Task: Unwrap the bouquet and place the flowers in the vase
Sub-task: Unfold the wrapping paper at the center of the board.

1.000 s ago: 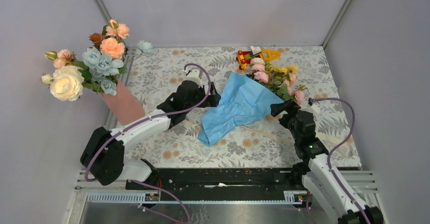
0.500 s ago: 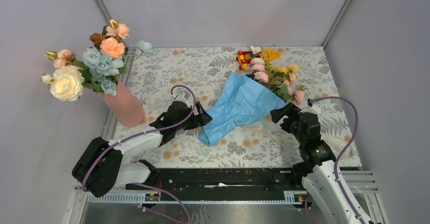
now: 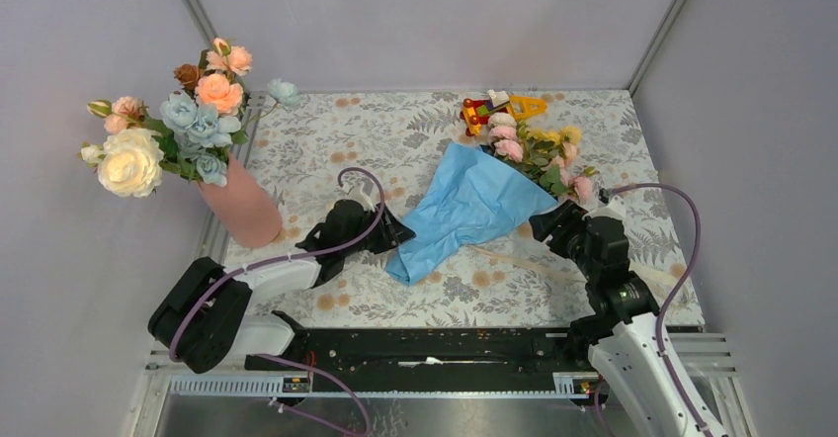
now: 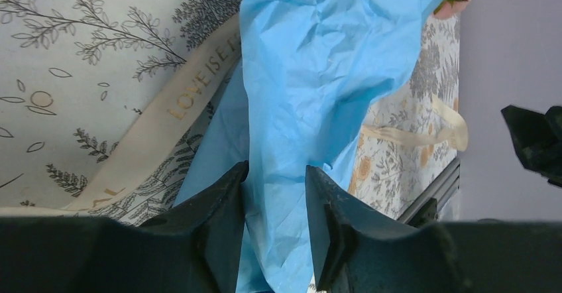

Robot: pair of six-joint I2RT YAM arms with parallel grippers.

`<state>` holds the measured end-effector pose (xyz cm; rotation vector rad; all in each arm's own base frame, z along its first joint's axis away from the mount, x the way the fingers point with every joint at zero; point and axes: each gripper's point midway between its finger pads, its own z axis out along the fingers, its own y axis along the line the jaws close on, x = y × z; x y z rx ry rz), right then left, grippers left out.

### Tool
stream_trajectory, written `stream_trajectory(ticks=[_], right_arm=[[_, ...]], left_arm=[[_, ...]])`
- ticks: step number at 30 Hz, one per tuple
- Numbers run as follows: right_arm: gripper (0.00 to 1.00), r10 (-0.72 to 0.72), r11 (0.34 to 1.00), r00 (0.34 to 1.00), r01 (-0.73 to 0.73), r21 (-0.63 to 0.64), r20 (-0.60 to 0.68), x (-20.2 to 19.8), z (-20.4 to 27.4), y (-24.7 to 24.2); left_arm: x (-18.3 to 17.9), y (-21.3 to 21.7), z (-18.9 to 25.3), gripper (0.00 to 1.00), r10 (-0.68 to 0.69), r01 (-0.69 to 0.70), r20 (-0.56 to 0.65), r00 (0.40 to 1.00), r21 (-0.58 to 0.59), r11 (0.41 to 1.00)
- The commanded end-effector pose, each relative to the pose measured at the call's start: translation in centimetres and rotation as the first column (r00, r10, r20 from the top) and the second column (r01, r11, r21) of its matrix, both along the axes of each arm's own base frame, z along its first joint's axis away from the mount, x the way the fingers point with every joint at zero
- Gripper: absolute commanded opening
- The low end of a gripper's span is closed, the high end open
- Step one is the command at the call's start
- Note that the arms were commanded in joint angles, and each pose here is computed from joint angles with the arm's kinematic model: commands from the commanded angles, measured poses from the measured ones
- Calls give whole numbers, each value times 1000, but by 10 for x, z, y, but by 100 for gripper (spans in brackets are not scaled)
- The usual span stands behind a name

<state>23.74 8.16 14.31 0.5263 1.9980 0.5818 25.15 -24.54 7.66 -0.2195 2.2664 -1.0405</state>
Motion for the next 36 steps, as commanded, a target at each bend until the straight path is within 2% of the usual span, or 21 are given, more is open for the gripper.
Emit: stream_trajectory(ticks=[1, 6, 9, 12, 15, 18, 21, 31, 36], right_arm=[[69, 37, 999, 997, -35, -28, 61, 1, 27, 2], [67, 52, 998, 996, -48, -52, 76, -2, 35, 1], [67, 58, 997, 995, -54, -56, 81, -3, 40, 1], [67, 88, 995, 992, -83, -58, 93, -4, 44, 5], [67, 150, 988, 980, -143, -60, 132, -3, 53, 15], [68, 190, 981, 970, -182, -65, 152, -3, 64, 20], [69, 201, 979, 966, -190, -79, 163, -1, 72, 21], [70, 262, 964, 950, -252, -82, 171, 0, 99, 31], [78, 291, 956, 941, -282, -76, 173, -3, 113, 36]], left_arm=[[2, -13, 37, 38, -77, 90, 160, 984, -76, 993], [-16, -31, 65, 42, -231, 244, 319, 919, -1, 970], [-34, -49, 71, 46, -328, 330, 358, 874, 57, 942], [-50, -69, 78, 47, -399, 407, 391, 829, 67, 911], [-67, -86, 80, 56, -460, 463, 418, 783, 101, 881], [-86, -100, 72, 68, -534, 509, 415, 737, 180, 842], [-108, -114, 62, 74, -605, 559, 403, 687, 238, 794], [-162, -144, 22, 82, -755, 644, 338, 562, 393, 656], [-177, -142, 7, 84, -800, 658, 316, 511, 455, 600]])
